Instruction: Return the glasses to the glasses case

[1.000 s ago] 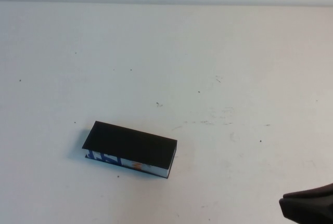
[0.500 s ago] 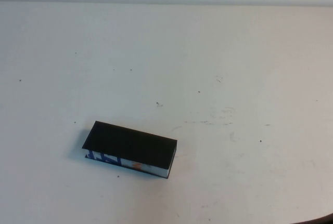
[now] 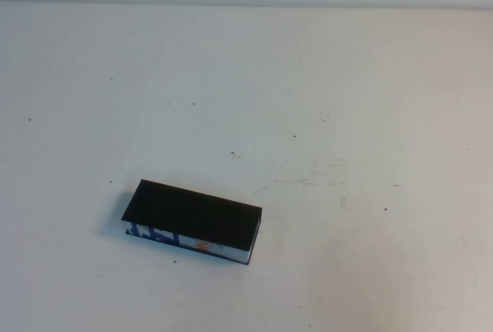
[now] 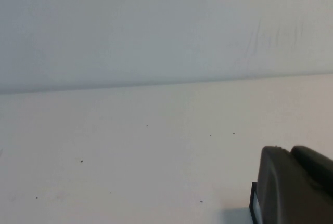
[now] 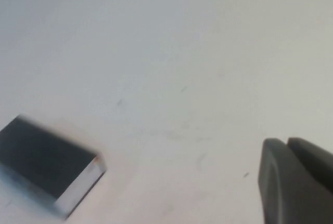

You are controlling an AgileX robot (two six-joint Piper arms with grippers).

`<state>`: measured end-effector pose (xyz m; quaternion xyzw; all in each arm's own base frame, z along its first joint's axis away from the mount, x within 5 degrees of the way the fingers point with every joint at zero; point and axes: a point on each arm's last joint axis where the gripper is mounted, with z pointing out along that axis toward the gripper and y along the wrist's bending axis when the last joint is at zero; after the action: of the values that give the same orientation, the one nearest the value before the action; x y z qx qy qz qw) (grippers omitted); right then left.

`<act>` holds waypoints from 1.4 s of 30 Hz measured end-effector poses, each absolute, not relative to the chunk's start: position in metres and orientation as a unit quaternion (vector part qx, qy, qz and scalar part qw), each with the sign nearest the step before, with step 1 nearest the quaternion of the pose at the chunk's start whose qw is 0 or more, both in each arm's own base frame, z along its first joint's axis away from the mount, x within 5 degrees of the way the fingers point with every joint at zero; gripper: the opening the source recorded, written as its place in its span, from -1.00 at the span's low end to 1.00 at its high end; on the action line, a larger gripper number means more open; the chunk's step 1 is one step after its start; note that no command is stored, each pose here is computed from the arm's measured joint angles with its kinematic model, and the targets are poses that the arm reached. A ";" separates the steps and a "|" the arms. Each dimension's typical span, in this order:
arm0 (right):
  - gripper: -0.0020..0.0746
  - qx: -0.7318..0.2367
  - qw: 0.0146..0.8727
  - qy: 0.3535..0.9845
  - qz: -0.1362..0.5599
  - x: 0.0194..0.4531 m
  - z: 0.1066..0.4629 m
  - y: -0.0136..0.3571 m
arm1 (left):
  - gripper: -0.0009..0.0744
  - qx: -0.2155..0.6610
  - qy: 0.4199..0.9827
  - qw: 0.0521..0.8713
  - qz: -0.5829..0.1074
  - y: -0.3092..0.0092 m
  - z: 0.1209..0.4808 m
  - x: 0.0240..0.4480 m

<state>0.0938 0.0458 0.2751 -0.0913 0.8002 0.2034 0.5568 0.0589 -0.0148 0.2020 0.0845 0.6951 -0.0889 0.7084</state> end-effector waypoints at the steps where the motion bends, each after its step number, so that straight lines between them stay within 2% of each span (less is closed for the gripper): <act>1: -0.98 -0.060 0.584 0.787 0.189 0.093 0.268 0.038 | -0.99 0.084 0.695 0.708 -0.089 -0.015 0.202 0.059; 6: -0.98 0.037 0.676 0.726 0.125 0.081 0.234 0.011 | -0.99 0.084 0.695 0.708 -0.089 -0.015 0.202 0.059; 14: -0.98 0.050 0.708 0.697 0.102 0.060 0.204 0.004 | -0.99 0.084 0.695 0.708 -0.089 -0.015 0.202 0.059; 23: -0.98 0.017 0.596 0.798 0.087 0.053 0.173 0.008 | -0.99 0.084 0.695 0.708 -0.089 -0.015 0.202 0.059; 42: -0.98 0.014 0.593 0.801 0.085 0.053 0.173 0.008 | -0.99 0.084 0.695 0.708 -0.089 -0.015 0.202 0.059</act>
<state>0.0527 0.0084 0.1727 0.0145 0.8005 0.0849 0.5931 0.0589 -0.0148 0.2020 0.0845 0.6951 -0.0889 0.7084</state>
